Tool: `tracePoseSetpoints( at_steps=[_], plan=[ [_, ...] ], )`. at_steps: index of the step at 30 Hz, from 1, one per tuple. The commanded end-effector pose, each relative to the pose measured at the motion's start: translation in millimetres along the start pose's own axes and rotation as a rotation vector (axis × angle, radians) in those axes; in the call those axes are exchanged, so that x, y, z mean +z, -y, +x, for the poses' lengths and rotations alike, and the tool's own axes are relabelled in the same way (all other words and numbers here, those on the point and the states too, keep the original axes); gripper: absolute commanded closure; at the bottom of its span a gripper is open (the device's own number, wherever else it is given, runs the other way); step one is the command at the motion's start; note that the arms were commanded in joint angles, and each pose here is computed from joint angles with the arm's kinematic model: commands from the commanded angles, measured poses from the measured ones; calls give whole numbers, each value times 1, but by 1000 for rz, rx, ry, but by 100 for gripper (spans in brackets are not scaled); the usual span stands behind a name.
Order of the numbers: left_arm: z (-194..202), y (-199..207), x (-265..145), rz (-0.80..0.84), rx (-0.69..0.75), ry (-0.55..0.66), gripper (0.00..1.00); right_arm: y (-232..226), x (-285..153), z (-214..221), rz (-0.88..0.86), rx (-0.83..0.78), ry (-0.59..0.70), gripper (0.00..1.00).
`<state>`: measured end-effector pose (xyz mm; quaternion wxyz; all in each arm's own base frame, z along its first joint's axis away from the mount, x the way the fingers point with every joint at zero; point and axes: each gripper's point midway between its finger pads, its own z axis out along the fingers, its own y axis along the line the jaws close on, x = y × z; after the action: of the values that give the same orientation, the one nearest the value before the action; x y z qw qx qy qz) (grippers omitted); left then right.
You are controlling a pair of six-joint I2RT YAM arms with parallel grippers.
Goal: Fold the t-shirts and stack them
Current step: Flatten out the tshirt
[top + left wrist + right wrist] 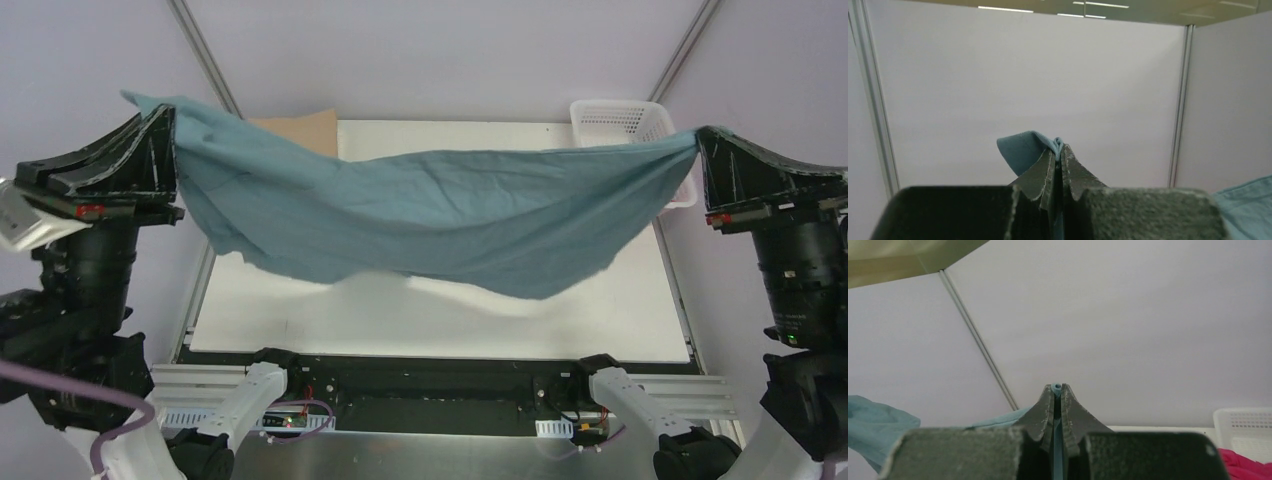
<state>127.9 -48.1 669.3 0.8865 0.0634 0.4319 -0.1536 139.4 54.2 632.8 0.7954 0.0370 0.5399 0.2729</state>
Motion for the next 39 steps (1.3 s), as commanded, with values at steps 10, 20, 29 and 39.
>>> tracePoseSetpoints(
  at_steps=[10,20,29,39],
  plan=[
    [-38,-3,31,-6,32,72,100,7,0,-28,62,-25,95,100],
    [158,-78,107,-263,30,-269,100,107,80,94,381,-147,-98,100],
    [447,-112,108,-306,-29,-668,100,215,102,271,643,-184,-357,100],
    [621,-130,86,-306,-55,-879,100,318,127,409,760,-84,-617,100]
  ],
)
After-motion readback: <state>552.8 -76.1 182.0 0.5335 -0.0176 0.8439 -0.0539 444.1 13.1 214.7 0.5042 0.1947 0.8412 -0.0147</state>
